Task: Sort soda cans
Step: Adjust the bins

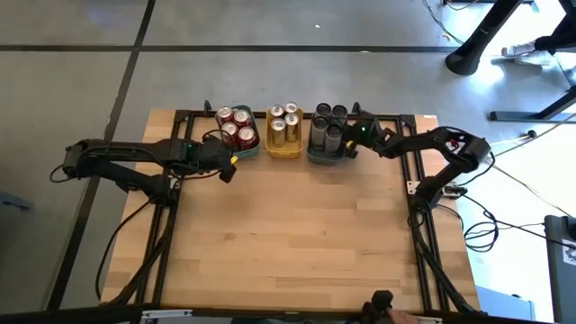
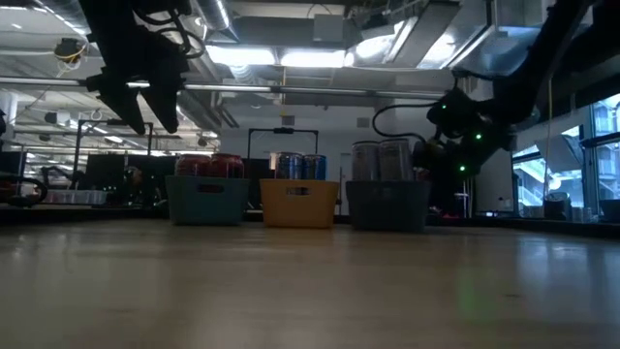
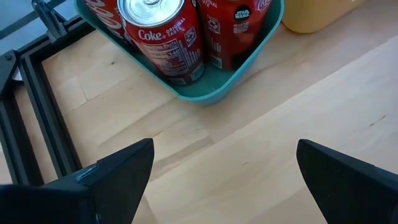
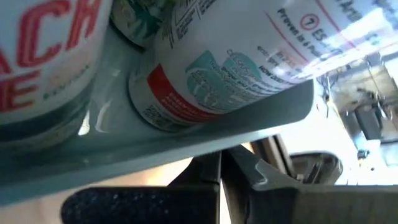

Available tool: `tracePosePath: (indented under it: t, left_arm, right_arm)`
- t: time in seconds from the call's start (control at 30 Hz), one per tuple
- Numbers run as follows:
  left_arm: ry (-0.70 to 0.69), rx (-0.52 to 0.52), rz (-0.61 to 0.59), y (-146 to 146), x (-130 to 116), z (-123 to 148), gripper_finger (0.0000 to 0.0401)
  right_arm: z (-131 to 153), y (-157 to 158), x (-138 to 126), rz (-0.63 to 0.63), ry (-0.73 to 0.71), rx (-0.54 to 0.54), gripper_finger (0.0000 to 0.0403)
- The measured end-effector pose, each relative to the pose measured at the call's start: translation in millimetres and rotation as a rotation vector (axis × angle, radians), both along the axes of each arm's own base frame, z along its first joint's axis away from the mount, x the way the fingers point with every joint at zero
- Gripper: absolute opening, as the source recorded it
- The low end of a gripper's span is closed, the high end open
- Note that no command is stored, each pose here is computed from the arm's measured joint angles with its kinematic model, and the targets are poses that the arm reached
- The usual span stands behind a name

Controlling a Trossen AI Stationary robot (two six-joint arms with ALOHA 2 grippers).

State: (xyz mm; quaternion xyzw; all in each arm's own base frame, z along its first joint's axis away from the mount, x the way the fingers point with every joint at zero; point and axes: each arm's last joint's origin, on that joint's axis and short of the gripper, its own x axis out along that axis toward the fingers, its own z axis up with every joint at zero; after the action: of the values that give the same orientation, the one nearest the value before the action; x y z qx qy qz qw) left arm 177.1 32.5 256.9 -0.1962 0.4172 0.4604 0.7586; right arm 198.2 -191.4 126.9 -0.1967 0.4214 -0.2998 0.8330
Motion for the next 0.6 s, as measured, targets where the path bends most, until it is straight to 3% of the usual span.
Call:
tracePosePath:
  t: [0.33,0.6]
  left_arm:
    - [-0.005,0.02,-0.047,0.2,3.4,1.1,0.0381]
    - [-0.033,0.038,-0.078,0.7,7.7,3.0,0.0381]
  right_arm:
    - [-2.7,-10.6,5.2,-0.004,0.043,0.034,0.0005]
    - [0.6,-12.7,5.7,-0.076,-0.022,0.033,0.0005]
